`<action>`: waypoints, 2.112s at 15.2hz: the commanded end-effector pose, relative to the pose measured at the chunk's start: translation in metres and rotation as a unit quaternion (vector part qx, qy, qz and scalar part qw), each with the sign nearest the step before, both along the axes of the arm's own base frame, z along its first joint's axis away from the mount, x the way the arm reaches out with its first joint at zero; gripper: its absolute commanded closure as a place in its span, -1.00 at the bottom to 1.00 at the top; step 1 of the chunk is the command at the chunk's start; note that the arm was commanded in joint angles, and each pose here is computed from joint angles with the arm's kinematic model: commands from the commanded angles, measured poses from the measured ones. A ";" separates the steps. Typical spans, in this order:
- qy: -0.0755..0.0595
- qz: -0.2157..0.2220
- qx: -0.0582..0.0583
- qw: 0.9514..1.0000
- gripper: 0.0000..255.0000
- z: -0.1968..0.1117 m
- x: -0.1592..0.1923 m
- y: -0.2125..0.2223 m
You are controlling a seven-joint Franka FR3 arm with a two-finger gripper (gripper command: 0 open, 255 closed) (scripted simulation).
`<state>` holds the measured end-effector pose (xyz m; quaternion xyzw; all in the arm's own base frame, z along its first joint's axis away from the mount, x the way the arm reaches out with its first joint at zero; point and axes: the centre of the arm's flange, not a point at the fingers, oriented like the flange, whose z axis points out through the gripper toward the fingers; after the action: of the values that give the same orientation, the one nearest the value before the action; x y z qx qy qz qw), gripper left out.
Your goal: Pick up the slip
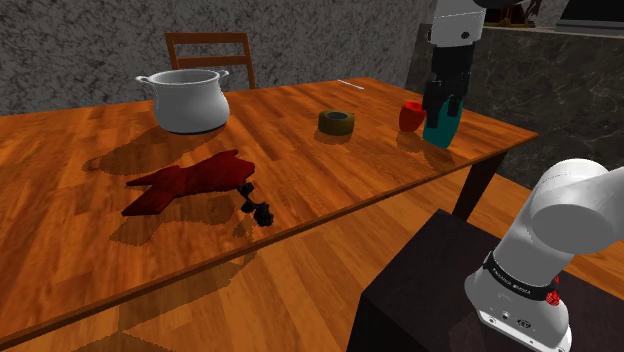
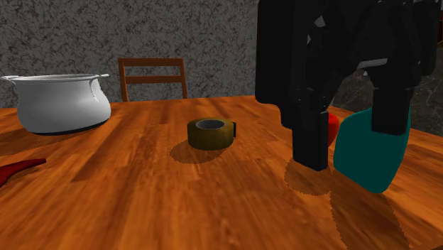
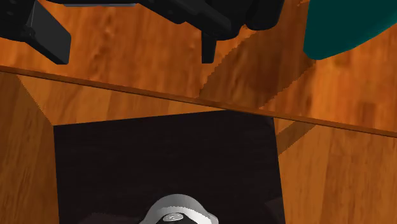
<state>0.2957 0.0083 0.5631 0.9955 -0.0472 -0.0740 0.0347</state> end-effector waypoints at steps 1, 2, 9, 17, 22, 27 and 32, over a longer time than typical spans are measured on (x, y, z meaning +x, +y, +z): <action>0.000 0.000 0.000 1.000 -1.00 0.000 0.000 0.000; 0.000 0.000 0.001 1.000 -1.00 -0.003 0.013 -0.001; 0.000 -0.004 0.006 1.000 -1.00 -0.027 0.102 -0.005; 0.000 -0.008 0.012 1.000 -1.00 -0.053 0.204 -0.011; 0.000 -0.010 0.016 1.000 -1.00 -0.070 0.268 -0.014; 0.001 -0.013 0.019 1.000 -1.00 -0.087 0.332 -0.018; 0.001 -0.014 0.022 1.000 -1.00 -0.107 0.369 -0.021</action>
<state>0.6634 -0.0140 0.4614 0.9952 -0.0593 -0.0764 0.0123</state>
